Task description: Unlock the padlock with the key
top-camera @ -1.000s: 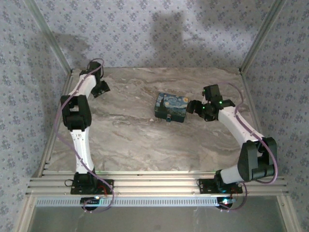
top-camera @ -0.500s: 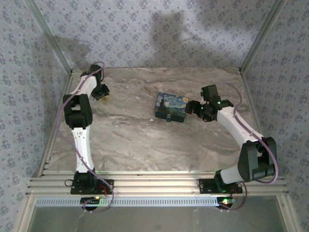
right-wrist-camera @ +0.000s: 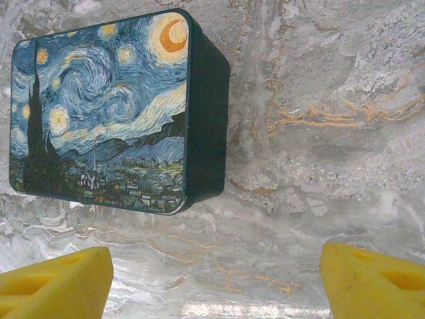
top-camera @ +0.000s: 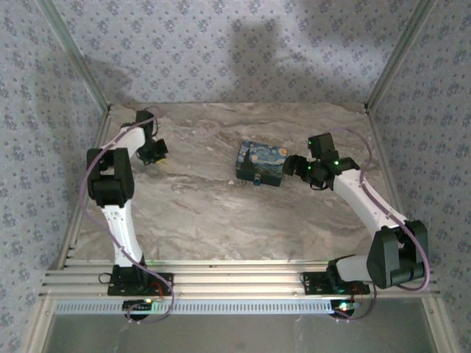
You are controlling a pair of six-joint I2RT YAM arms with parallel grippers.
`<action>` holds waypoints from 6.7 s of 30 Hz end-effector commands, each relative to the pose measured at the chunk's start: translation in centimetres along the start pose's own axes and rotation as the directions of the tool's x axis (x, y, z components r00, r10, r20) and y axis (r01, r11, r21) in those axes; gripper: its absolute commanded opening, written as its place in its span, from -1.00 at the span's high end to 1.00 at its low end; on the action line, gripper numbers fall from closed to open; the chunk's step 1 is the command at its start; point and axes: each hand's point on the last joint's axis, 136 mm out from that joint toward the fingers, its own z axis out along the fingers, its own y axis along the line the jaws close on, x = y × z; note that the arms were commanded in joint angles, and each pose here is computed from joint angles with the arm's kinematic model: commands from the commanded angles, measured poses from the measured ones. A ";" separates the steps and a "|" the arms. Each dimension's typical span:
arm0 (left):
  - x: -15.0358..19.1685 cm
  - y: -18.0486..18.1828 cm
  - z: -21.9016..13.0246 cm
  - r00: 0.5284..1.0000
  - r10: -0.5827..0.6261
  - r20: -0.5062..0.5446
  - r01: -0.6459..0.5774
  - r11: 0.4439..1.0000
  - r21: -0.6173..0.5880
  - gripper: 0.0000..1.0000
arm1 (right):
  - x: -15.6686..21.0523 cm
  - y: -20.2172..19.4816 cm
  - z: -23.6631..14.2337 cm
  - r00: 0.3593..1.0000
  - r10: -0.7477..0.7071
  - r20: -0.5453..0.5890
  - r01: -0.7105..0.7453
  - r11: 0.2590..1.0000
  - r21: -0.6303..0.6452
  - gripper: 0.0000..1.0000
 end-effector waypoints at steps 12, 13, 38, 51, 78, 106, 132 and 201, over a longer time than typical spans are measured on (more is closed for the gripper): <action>12.6 -12.9 -10.5 0.939 0.333 0.085 -0.321 0.758 0.567 1.00 | 1.8 5.9 -2.3 0.998 0.058 0.029 -0.049 0.966 -0.255 -0.61; 13.4 -13.7 -11.6 0.921 0.374 0.106 -0.361 0.721 0.592 1.00 | 1.8 6.6 -2.4 0.997 0.065 0.029 -0.054 0.955 -0.291 -0.60; 19.6 -17.6 -22.5 0.873 0.486 0.027 -0.291 0.476 0.830 1.00 | 4.5 22.6 -1.2 0.449 -0.714 0.536 0.892 0.395 -0.221 -0.67; 20.0 -16.1 -22.4 0.862 0.504 0.057 -0.356 0.520 0.777 1.00 | 8.2 27.7 -3.4 0.565 -0.648 0.511 0.785 0.233 -0.573 -0.72; 19.4 -17.3 -24.2 0.863 0.498 0.082 -0.337 0.447 0.829 1.00 | 9.0 28.9 -3.0 0.658 -0.664 0.355 0.594 0.169 -0.786 0.64; 16.3 -16.6 -26.9 0.883 0.329 0.335 -0.454 0.421 0.785 0.07 | 5.7 26.0 -2.1 0.846 -0.483 0.226 0.483 0.516 -0.708 1.00; 17.6 -21.7 -30.5 0.912 0.033 0.409 -0.410 0.032 0.912 -0.01 | 1.5 27.4 -10.5 0.978 -0.137 0.160 0.206 0.456 -0.866 1.00; 18.7 -22.7 -28.2 0.913 0.132 0.387 -0.398 0.073 0.914 1.00 | 1.1 26.6 -8.4 0.997 0.012 0.074 0.058 0.512 -0.857 0.85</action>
